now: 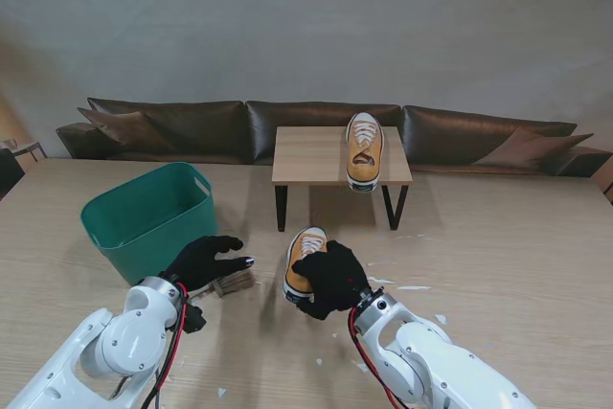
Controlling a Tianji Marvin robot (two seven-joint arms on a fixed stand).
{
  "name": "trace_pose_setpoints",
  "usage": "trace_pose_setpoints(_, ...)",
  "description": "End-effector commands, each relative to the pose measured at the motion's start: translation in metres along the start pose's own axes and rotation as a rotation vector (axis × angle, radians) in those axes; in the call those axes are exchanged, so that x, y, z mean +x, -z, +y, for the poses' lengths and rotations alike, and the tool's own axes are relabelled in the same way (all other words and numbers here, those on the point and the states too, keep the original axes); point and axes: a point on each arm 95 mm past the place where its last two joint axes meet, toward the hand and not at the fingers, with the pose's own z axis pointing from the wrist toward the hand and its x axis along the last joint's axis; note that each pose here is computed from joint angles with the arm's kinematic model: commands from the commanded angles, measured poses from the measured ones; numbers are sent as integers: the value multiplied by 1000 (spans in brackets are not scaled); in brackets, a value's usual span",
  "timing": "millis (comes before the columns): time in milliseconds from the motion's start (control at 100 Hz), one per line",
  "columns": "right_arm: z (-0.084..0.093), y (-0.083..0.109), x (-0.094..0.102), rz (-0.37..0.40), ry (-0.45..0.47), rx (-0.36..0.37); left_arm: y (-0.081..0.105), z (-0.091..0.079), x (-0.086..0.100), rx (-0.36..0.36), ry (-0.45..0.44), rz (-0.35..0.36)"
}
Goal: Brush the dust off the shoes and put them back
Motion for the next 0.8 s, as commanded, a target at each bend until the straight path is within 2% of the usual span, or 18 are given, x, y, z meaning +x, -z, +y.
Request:
trace_pose_setpoints(0, -1, -3, 1, -5, -19, 16, 0, 2, 3, -17, 12, 1)
trace_pose_setpoints(70, -8, 1, 2, -16, -61, 44, -1, 2, 2, -21, 13, 0)
trace_pose_setpoints(200, -17, 6, 3, -2, -84, 81, -1, 3, 1, -26, 14, -2)
trace_pose_setpoints(620, -53, 15, 14, 45, -76, 171, -1, 3, -1, -30, 8, -6)
trace_pose_setpoints(790, -56, 16, 12, 49, -71, 177, -1, 3, -2, -31, 8, -5)
